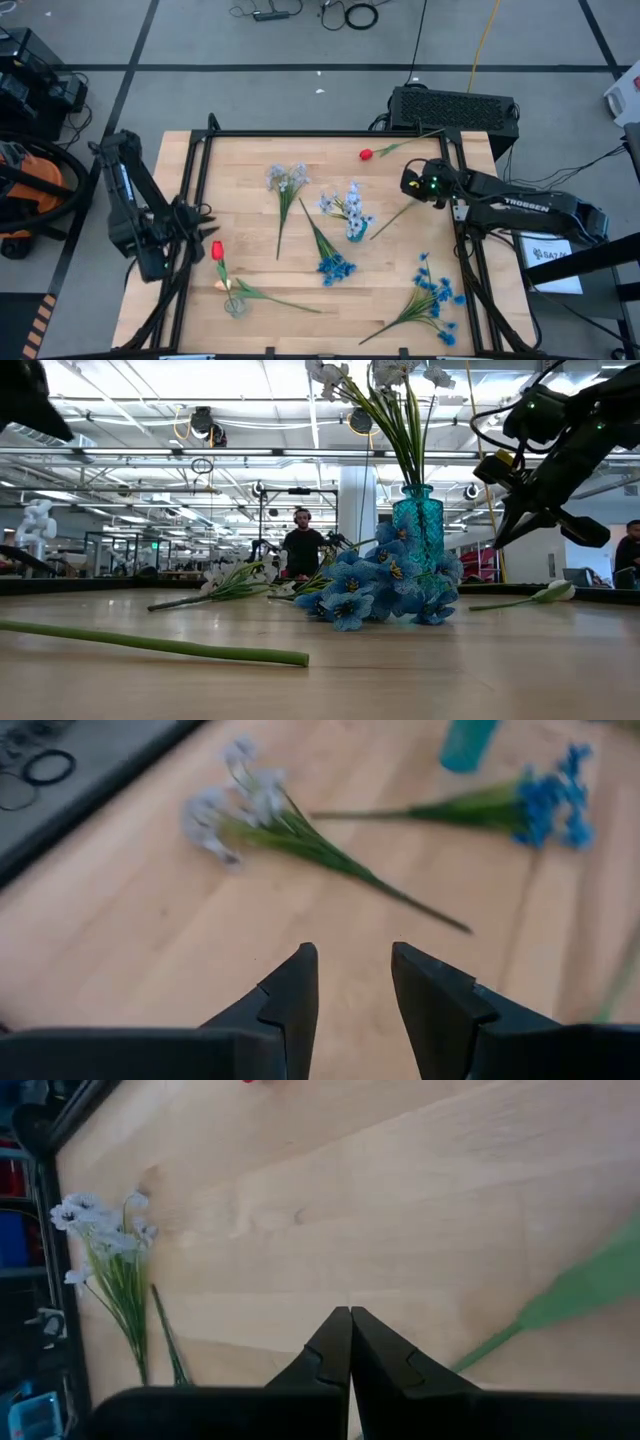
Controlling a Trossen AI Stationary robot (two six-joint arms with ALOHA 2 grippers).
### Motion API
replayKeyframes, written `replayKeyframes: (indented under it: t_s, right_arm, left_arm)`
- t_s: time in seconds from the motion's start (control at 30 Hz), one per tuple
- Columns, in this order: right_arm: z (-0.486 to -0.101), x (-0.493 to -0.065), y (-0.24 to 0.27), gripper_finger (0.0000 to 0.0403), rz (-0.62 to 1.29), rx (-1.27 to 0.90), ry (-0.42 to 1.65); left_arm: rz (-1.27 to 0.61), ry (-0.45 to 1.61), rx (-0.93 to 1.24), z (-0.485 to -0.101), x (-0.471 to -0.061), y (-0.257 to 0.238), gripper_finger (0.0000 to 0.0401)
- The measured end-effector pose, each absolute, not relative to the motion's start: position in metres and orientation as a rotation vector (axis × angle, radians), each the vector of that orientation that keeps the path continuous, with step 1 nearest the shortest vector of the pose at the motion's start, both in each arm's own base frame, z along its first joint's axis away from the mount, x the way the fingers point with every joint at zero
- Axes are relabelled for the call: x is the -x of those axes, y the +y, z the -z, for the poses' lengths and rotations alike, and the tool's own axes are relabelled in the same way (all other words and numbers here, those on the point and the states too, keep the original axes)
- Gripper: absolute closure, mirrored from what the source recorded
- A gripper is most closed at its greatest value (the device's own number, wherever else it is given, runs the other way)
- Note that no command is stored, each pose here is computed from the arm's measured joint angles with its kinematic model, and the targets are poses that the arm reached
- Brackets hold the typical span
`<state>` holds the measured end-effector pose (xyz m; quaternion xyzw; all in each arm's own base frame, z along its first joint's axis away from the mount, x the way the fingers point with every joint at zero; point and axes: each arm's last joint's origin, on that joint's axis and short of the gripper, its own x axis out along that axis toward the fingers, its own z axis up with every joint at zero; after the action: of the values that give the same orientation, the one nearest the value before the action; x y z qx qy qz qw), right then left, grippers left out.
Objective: Sort flowers into vase by color
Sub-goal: Put the white flower into the blue flower vase
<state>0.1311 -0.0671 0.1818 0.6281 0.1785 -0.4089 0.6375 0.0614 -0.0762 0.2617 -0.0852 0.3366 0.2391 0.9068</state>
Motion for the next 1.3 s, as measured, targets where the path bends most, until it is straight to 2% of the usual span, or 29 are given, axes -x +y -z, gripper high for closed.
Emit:
replayKeyframes:
  t_s: [0.2, 0.4, 0.53, 0.67, 0.83, 1.07, 1.3]
  right_arm:
    - [-0.178, -0.138, -0.072, 0.0403, 0.937, -1.366, 0.422]
    - [-0.182, -0.144, -0.082, 0.0403, 1.029, -1.270, 0.259]
    - [-0.190, -0.147, -0.095, 0.0402, 0.998, -1.173, 0.208]
    - [-0.207, -0.158, -0.109, 0.0402, 1.009, -1.046, 0.314]
    - [-0.230, -0.182, -0.133, 0.0402, 1.045, -0.908, 0.562]
    - [-0.234, -0.202, -0.165, 0.0390, 1.214, -0.953, 0.909]
    - [-0.225, -0.197, -0.162, 0.0345, 1.352, -1.012, 1.171]
  left_arm:
    - [-0.546, 0.622, 0.217, -0.269, -0.056, -0.040, 0.0265]
    - [-0.509, 0.480, 0.245, -0.279, -0.052, -0.022, 0.0265]
    - [-0.519, 0.376, 0.192, -0.287, -0.059, -0.023, 0.0265]
    - [-0.565, 0.346, 0.137, -0.292, -0.071, -0.026, 0.0265]
    - [-0.605, 0.361, 0.120, -0.296, -0.091, -0.030, 0.0265]
    - [-0.646, 0.488, 0.107, -0.287, -0.124, -0.029, 0.0265]
    - [-0.692, 0.670, 0.098, -0.273, -0.132, -0.019, 0.0265]
